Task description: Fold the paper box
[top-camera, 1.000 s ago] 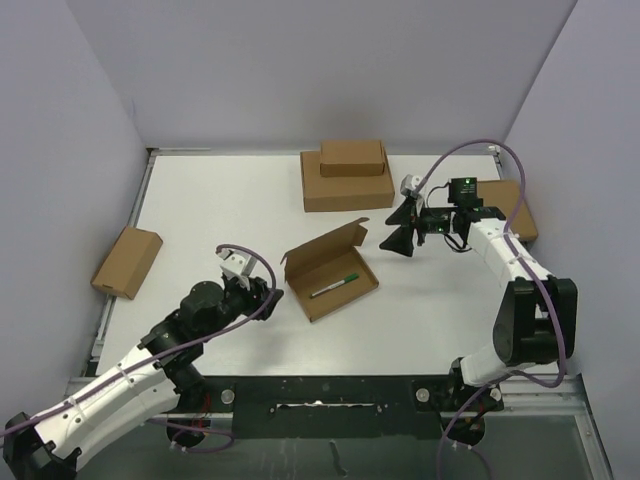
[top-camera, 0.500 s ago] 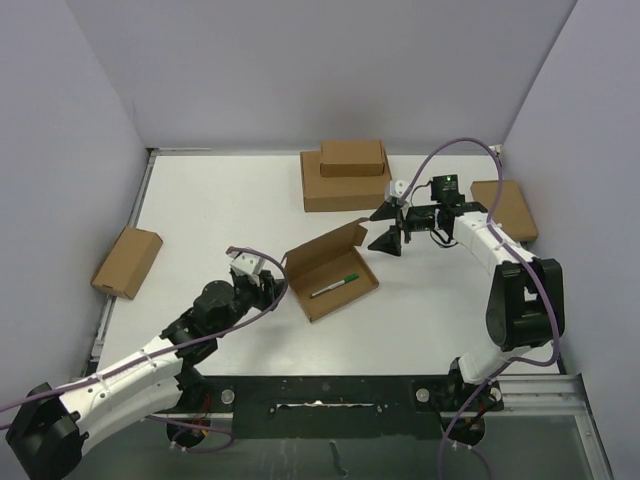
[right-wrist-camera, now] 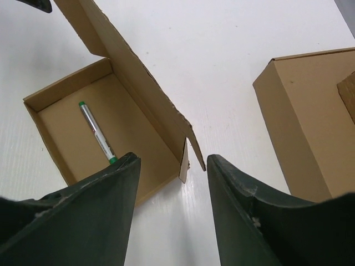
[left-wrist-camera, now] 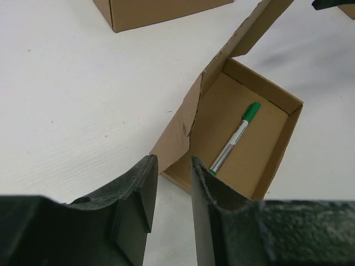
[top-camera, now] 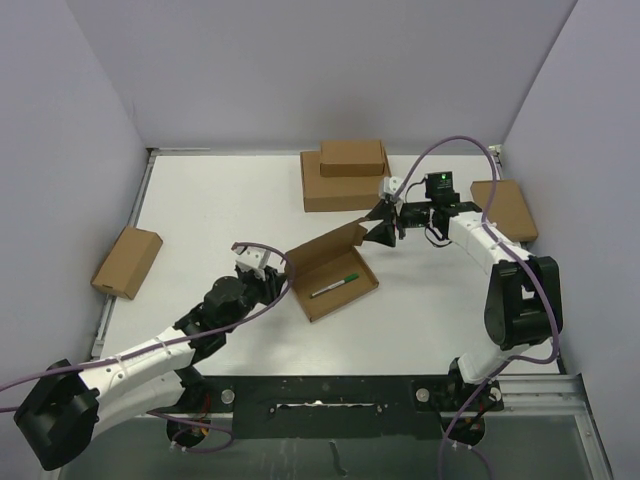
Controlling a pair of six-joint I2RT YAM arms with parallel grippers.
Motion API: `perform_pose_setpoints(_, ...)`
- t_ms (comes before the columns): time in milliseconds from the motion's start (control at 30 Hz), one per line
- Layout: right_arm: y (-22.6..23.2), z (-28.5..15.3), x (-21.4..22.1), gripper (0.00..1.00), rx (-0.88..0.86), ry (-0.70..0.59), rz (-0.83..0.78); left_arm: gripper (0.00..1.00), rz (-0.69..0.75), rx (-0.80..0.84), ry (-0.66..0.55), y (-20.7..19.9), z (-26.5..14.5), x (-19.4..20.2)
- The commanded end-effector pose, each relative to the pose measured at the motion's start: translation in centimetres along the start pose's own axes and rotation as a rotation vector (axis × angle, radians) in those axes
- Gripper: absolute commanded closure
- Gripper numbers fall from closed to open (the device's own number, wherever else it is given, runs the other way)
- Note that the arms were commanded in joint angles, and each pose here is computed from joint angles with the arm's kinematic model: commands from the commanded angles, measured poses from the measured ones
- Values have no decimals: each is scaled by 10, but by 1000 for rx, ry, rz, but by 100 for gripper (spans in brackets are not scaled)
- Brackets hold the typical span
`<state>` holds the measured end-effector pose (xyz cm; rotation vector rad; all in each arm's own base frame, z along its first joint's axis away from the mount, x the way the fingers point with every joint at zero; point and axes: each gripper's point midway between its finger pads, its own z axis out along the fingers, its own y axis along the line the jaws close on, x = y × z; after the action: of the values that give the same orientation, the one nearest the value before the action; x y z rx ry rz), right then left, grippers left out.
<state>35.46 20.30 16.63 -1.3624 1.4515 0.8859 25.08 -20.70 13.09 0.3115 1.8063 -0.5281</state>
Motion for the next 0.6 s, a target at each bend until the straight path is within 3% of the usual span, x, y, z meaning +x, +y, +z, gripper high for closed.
perform_pose_setpoints(0, -13, 2, -4, 49, 30, 0, -18, 72, -65, 2, -109, -7, 3, -34)
perform_pose_setpoints(267, -12, 8, 7, 58, 30, 22, 12, 73, -95, -3, -103, -8, 5, -34)
perform_pose_setpoints(567, -10, 14, 8, 81, 29, 34, 24, 78, -123, 0, -90, -12, 12, -34)
